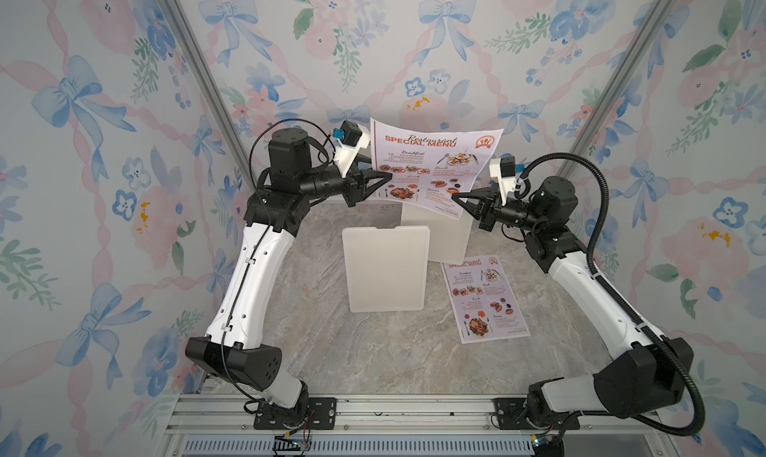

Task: Insert the menus into the narrow rack
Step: Pick up the menu from the center of the board, then insert the menu into the narrow rack.

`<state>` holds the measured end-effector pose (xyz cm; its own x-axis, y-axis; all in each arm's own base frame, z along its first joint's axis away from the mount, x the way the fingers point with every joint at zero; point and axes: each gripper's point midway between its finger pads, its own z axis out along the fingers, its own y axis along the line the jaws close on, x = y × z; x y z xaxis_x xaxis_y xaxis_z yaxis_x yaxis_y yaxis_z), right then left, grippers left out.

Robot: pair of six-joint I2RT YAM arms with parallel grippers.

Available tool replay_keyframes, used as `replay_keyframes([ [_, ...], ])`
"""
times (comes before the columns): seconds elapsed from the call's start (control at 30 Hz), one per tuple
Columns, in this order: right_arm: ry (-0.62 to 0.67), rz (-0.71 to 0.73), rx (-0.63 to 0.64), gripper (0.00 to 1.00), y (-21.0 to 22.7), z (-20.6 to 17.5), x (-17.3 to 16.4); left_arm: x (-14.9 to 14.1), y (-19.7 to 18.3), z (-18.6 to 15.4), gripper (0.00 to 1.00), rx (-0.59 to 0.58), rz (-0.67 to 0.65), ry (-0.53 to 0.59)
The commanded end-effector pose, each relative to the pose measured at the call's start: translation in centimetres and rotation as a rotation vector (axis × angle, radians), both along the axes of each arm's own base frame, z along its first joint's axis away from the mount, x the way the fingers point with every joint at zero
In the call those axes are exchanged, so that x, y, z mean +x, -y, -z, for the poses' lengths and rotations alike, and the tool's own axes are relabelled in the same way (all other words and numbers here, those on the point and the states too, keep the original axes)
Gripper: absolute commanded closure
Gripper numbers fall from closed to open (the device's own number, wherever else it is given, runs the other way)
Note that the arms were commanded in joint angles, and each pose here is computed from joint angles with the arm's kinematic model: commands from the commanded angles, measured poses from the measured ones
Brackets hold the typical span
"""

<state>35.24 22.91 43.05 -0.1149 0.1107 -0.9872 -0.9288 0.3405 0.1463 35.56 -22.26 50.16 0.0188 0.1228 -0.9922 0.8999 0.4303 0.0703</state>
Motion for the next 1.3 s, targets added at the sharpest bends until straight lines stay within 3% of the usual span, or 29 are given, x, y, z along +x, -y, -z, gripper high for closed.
replay_keyframes([
  [0.0, 0.017, -0.057, 0.042, 1.0, -0.4, -1.3, -1.6, 0.4, -0.5, -0.9, 0.69, 0.0, -0.029, 0.04],
  [0.1, -0.004, -0.074, 0.052, 1.0, -0.6, -1.1, -1.9, 0.8, -0.7, -1.3, 0.77, -0.006, -0.053, 0.042],
  [0.4, -0.044, -0.061, 0.023, 1.0, -1.3, -0.1, -1.7, 1.4, -0.7, -1.4, 0.88, -0.026, -0.071, 0.004],
  [0.87, 0.051, 0.009, -0.042, 1.0, -1.1, 0.8, -0.9, 1.6, -1.0, -0.5, 0.93, 0.016, -0.119, 0.045],
  [1.0, 0.032, -0.005, -0.045, 1.0, -1.2, 1.1, -0.6, 1.8, -0.8, -0.6, 1.0, 0.015, -0.111, 0.052],
  [1.27, 0.045, 0.032, -0.059, 1.0, -1.1, 1.6, 0.1, 1.6, -0.7, 0.1, 1.0, 0.03, -0.104, 0.055],
])
